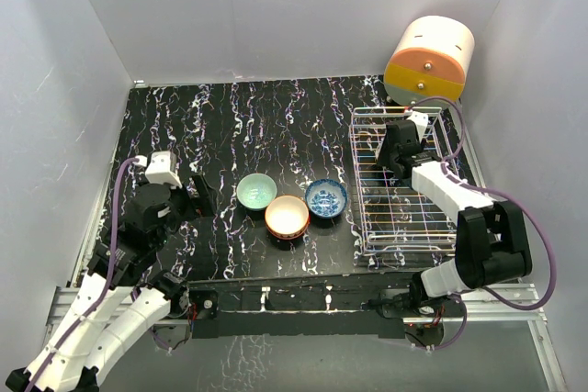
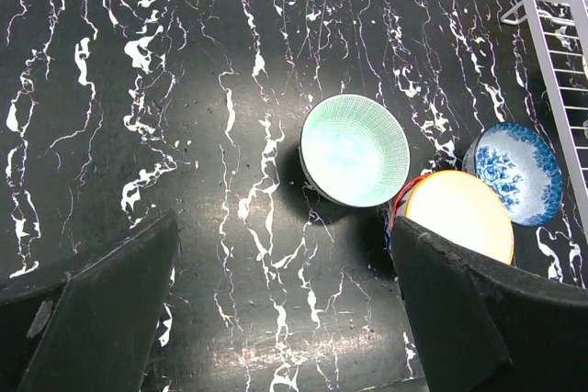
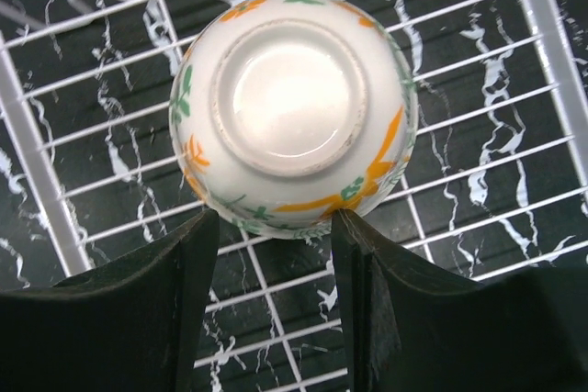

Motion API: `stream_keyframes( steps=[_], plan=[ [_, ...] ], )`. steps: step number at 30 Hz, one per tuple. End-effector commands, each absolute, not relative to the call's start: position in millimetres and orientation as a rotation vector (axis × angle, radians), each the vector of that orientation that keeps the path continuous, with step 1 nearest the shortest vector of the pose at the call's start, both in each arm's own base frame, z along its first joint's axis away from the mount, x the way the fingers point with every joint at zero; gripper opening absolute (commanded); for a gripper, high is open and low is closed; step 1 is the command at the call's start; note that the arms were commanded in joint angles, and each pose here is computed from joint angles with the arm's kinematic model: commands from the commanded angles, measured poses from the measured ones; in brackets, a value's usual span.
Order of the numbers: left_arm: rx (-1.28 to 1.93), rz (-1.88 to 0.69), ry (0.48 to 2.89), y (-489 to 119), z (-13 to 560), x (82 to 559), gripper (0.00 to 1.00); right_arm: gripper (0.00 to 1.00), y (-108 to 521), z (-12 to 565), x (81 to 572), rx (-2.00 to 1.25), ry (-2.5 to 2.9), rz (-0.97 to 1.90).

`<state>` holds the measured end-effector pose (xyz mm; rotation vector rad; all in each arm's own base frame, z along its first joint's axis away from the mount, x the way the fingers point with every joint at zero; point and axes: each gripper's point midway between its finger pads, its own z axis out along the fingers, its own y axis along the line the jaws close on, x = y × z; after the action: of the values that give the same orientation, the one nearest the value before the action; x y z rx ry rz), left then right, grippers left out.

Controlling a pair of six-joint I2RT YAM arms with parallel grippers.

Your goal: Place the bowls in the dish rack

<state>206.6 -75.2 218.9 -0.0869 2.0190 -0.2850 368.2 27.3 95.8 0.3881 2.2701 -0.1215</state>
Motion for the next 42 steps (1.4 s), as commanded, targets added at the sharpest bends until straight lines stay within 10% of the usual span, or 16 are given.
stream_keyframes(
  steps=[1,35,38,42],
  plan=[
    [-0.089,-0.284,2.004,-72.4,223.4,203.6,0.97,0.54,3.3,132.5,401.6,0.501,2.082,-0.221],
    [-0.097,-0.285,1.999,-71.5,222.5,203.1,0.97,0.55,-14.4,178.2,396.8,0.551,1.964,0.009],
    [-0.097,-0.273,2.009,-71.3,220.0,204.7,0.97,0.97,15.1,207.9,382.3,0.432,1.939,0.121],
    [-0.098,-0.259,2.012,-70.2,220.6,206.2,0.97,0.99,69.1,235.8,366.9,0.249,1.953,0.239]
  ],
)
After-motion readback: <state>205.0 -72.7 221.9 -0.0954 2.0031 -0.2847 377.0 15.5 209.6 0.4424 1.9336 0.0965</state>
